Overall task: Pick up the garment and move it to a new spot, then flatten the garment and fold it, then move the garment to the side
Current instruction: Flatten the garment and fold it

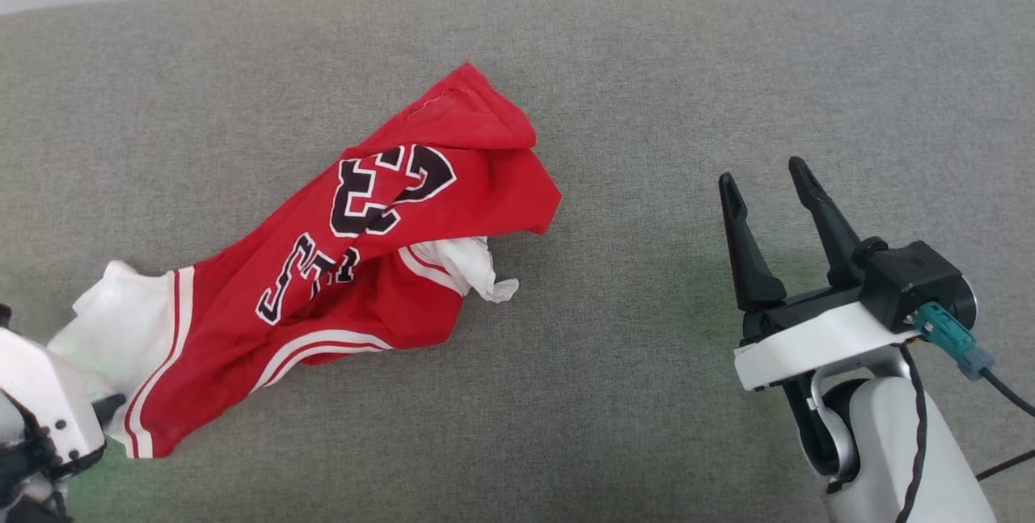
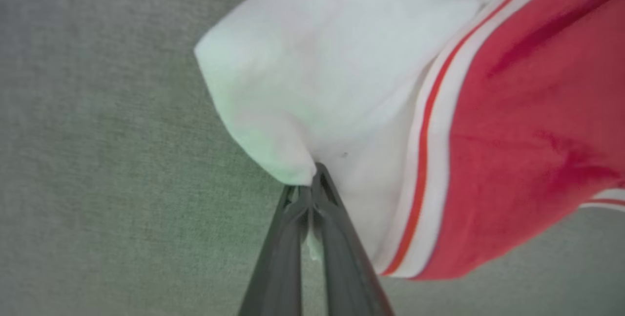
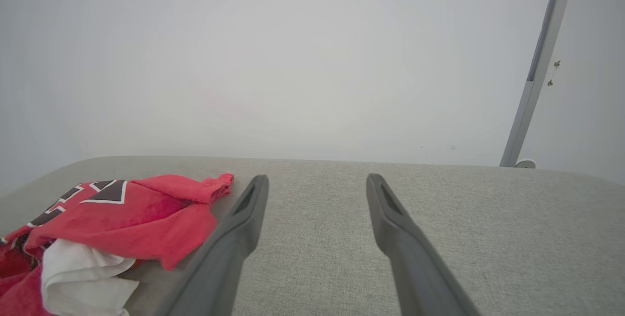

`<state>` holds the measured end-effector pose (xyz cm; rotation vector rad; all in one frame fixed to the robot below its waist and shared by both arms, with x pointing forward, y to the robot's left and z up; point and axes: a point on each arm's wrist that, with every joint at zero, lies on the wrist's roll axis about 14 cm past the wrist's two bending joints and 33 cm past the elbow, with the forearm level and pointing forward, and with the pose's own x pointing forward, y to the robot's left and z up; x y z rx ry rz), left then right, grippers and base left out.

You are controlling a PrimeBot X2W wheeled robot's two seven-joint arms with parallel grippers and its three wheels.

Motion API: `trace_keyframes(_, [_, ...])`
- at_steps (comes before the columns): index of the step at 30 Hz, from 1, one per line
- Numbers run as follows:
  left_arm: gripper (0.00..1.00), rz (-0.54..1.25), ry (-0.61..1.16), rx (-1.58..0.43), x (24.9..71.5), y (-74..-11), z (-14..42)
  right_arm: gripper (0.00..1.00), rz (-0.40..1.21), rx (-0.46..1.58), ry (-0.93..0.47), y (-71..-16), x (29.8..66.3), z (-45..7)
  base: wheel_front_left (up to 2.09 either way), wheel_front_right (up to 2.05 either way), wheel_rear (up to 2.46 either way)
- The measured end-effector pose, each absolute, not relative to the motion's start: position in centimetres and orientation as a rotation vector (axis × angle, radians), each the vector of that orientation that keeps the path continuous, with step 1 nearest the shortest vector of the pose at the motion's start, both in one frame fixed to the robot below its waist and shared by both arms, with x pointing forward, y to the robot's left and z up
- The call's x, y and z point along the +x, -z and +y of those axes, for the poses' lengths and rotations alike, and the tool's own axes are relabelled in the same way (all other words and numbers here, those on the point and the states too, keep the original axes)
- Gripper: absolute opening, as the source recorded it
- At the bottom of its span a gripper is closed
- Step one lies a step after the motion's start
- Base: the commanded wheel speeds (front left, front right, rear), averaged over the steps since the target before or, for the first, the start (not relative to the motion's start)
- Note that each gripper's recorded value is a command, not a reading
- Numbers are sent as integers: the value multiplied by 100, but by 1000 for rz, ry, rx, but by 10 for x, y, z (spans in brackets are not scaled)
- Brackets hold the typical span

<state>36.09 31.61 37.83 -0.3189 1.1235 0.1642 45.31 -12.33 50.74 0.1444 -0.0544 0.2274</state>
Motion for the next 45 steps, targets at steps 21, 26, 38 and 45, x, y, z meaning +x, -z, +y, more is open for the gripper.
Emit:
trace_keyframes(21, [100,865,186,-35,441,-488,250,100,-75,140,-260,-521,447,-113,0,0,0])
trace_keyframes(26, [100,883,321,56,458,-498,201,100,-80,138,-247,-521,449,-119,0,0,0])
trace_keyframes(38, [100,1069,435,62,477,-438,152,100,-54,141,-187,-501,457,-141,0,0,0])
trace_keyframes(45, [0,1124,435,68,480,-409,155,100,-33,141,-174,-490,460,-145,0,0,0])
